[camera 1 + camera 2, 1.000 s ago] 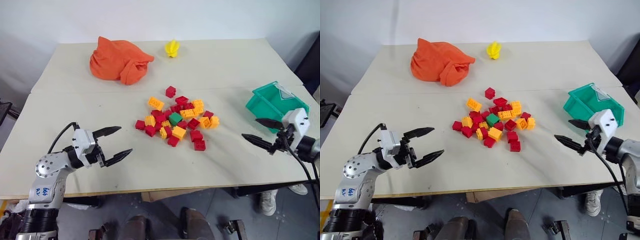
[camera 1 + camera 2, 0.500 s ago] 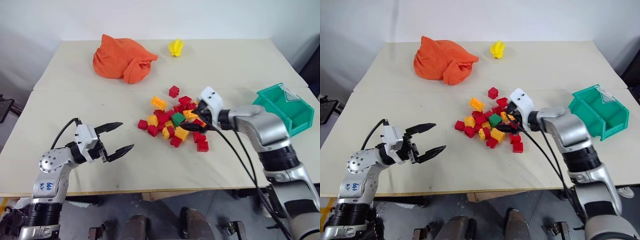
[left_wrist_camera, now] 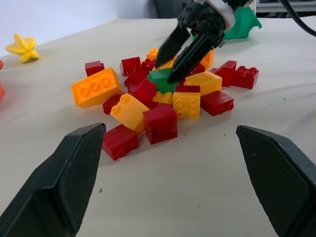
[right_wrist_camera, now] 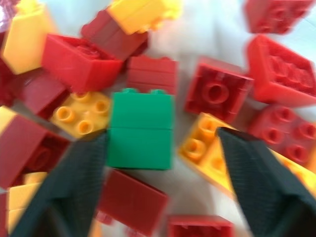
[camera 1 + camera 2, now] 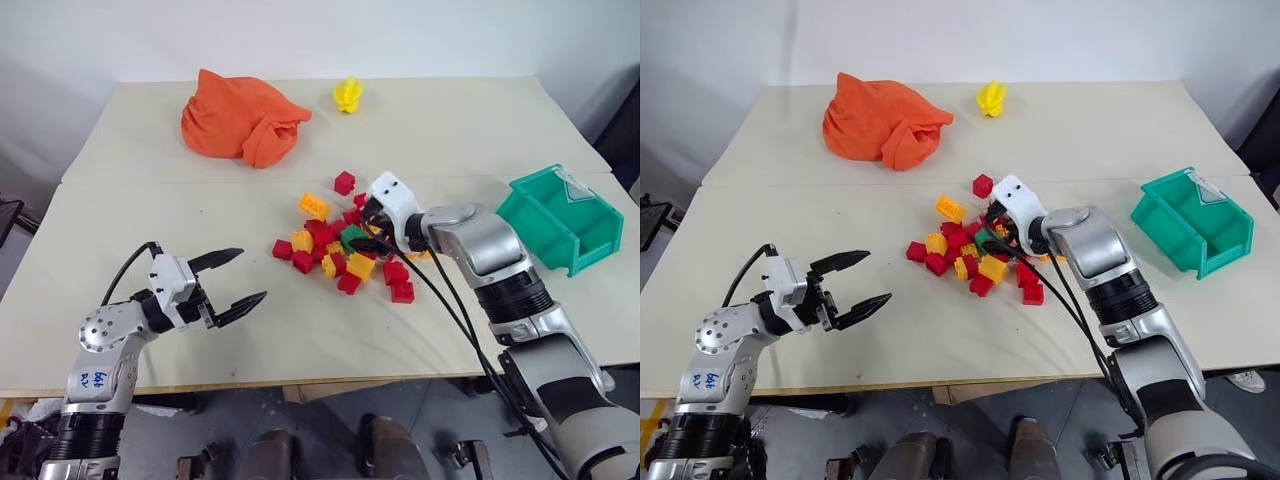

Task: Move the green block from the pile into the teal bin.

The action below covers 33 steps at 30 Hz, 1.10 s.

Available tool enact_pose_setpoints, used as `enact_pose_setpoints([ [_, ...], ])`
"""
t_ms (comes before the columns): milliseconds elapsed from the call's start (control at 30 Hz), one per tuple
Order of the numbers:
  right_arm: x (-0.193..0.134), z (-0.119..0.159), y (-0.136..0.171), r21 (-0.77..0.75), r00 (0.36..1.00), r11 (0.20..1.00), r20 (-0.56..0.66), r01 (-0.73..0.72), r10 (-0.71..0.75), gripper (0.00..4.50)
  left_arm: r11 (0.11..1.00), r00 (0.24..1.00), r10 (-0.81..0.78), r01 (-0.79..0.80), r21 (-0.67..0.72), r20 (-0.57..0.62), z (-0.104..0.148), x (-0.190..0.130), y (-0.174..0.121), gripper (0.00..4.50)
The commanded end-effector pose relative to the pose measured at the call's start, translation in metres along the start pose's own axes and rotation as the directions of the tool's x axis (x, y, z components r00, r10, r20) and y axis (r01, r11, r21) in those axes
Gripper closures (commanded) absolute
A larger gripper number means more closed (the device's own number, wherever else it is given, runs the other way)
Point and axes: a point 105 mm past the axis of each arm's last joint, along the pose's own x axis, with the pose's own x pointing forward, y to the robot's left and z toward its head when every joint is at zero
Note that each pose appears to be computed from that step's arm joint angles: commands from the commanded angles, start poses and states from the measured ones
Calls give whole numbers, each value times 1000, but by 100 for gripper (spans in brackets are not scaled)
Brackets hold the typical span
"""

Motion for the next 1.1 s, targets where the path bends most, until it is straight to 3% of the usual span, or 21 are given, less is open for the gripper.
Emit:
enact_pose_setpoints([
  [33,-3,8,-1,-59,1000,998,21,15,-14,230,999,1000,-5,4,46,28,10,3,0,0],
  [100,-3,8,-1,-83,1000,996,21,20,-18,298,999,1000,-5,4,45,30,10,3,1,0],
  [133,-4,8,-1,-90,1000,996,21,21,-20,304,999,1000,-5,3,45,30,10,3,0,0],
  [267,-7,11,-4,-105,998,994,51,34,-29,304,999,999,-6,4,44,33,11,4,0,0],
  [467,-40,29,-27,-80,953,993,295,92,-65,304,998,997,-41,37,48,69,18,14,-5,0],
  [600,-96,24,-70,26,849,968,474,251,-233,304,996,989,-75,70,47,124,28,27,-11,0],
  [667,-133,9,-102,98,769,909,501,406,-397,304,994,983,-100,93,51,153,34,34,-15,0],
  [800,-191,-37,-149,200,639,741,396,641,-660,304,990,973,-136,126,61,189,41,47,-18,0],
  [900,-220,-70,-168,209,565,625,285,752,-774,304,988,967,-153,142,68,203,44,54,-17,0],
  [1033,-234,-94,-177,241,519,556,202,795,-830,304,986,964,-162,150,72,212,45,58,-13,0],
  [1100,-234,-102,-176,259,529,559,180,787,-829,304,985,962,-167,155,74,216,46,60,-12,0],
])
